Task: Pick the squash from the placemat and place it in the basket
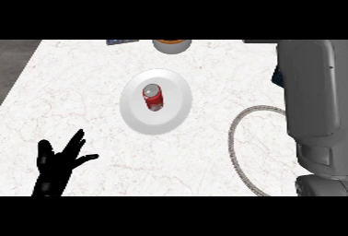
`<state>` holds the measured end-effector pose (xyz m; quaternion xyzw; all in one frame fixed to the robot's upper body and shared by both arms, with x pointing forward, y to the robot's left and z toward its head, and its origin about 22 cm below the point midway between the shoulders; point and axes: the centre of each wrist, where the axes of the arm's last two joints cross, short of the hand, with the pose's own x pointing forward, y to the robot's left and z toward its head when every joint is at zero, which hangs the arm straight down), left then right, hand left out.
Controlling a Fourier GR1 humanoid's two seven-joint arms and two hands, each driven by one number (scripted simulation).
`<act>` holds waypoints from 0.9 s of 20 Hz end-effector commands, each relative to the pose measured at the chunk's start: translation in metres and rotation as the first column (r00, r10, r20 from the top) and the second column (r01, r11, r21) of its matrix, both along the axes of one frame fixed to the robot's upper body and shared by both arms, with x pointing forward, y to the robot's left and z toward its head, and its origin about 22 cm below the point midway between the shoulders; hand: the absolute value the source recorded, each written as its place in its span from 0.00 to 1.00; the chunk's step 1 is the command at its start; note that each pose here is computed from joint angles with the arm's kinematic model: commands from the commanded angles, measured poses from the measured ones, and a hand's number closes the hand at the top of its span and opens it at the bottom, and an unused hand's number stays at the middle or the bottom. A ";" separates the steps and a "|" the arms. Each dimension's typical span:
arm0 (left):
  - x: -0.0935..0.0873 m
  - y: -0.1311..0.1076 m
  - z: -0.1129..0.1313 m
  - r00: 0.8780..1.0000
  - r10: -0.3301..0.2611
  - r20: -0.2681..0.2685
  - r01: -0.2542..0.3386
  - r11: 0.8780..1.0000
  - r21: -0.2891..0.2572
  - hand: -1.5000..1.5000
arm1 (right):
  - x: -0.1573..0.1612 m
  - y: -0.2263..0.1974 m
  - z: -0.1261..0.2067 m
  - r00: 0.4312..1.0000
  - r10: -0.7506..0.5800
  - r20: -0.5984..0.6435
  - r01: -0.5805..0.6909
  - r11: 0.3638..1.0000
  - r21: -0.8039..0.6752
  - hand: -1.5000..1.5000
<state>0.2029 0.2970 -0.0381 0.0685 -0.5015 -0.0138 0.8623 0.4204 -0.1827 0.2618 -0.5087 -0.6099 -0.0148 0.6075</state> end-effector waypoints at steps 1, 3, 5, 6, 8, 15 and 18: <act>-0.011 0.006 -0.016 0.999 0.005 -0.050 -0.005 1.000 0.000 0.50 | -0.004 -0.004 0.071 0.988 -0.147 0.051 0.145 0.989 0.035 1.00; -0.004 0.001 -0.015 0.999 -0.005 -0.038 0.006 1.000 0.024 0.50 | -0.003 -0.027 0.064 0.984 -0.170 0.054 0.168 0.985 0.034 1.00; 0.009 -0.003 -0.010 1.000 0.005 -0.030 -0.004 1.000 0.028 0.50 | -0.001 -0.046 0.099 0.983 -0.185 0.020 0.184 0.983 0.029 1.00; -0.005 0.008 -0.022 0.999 0.002 -0.042 -0.001 1.000 0.024 0.50 | -0.003 -0.054 0.096 0.980 -0.196 0.037 0.195 0.980 0.032 1.00; -0.011 -0.009 -0.021 0.999 -0.011 -0.039 0.011 1.000 0.010 0.50 | 0.000 -0.054 0.102 0.978 -0.207 0.012 0.207 0.978 0.037 1.00; 0.019 -0.017 0.002 1.000 0.007 -0.026 -0.007 1.000 0.008 0.50 | 0.010 -0.120 0.084 0.967 -0.252 -0.038 0.253 0.968 0.003 1.00; -0.006 -0.018 -0.010 0.999 -0.034 -0.015 0.034 0.999 0.024 0.50 | 0.015 -0.133 0.076 0.966 -0.253 -0.045 0.253 0.967 -0.008 1.00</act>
